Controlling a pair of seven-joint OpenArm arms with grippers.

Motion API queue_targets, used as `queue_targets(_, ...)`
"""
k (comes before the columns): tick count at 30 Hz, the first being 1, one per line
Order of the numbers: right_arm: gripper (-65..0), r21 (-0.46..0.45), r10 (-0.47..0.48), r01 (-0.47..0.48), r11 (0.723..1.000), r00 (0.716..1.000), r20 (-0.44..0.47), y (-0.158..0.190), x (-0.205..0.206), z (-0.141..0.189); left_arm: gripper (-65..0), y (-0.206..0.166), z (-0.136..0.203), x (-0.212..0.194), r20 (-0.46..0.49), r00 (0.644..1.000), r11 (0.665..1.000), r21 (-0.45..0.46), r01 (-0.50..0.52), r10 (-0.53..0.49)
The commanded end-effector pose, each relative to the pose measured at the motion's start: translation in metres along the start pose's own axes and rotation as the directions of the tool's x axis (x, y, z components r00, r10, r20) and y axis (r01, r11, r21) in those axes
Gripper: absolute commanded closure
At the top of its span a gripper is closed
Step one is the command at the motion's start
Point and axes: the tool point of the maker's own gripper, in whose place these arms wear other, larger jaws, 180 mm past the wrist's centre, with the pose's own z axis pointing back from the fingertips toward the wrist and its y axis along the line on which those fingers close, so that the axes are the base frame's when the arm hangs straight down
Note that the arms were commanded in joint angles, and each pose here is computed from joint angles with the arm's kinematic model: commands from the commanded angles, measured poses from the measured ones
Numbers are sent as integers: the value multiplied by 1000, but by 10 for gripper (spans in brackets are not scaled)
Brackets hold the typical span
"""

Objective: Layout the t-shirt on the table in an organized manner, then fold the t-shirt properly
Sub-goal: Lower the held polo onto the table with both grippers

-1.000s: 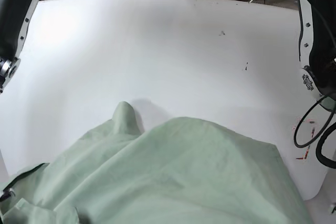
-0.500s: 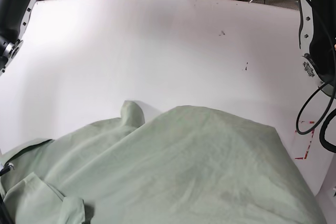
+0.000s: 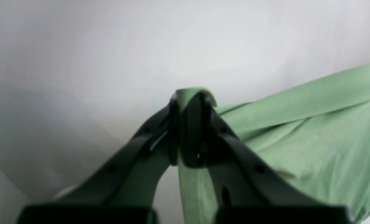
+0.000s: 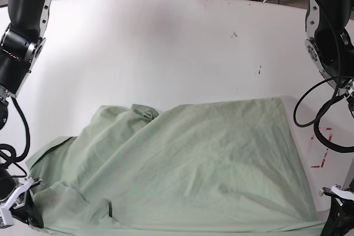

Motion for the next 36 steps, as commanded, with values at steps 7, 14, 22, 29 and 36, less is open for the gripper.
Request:
queue_targets(7, -6, -17, -92, 92, 996, 995, -32, 10, -42, -45, 0, 6, -2, -39, -50, 999, 1000, 24, -20, 21)
queue_targets(14, -6, 10, -178, 179, 984, 982, -66, 36, -86, -76, 0, 18, -1, -100, -187, 978, 995, 66, -80, 91)
queue_targets(22, -8, 38, -278, 284, 958, 954, -113, 66, -135, -104, 0, 36, -5, -173, -268, 944, 978, 133, -163, 194)
queue_targets(29, -8, 61, -339, 353, 934, 926, -165, 89, -158, -124, 0, 33, -3, -205, -303, 934, 979, 137, -153, 188)
queue_targets(36, -44, 94, -348, 361, 928, 929, -124, 106, -147, -139, 0, 37, -2, -212, -321, 929, 979, 148, -143, 184)
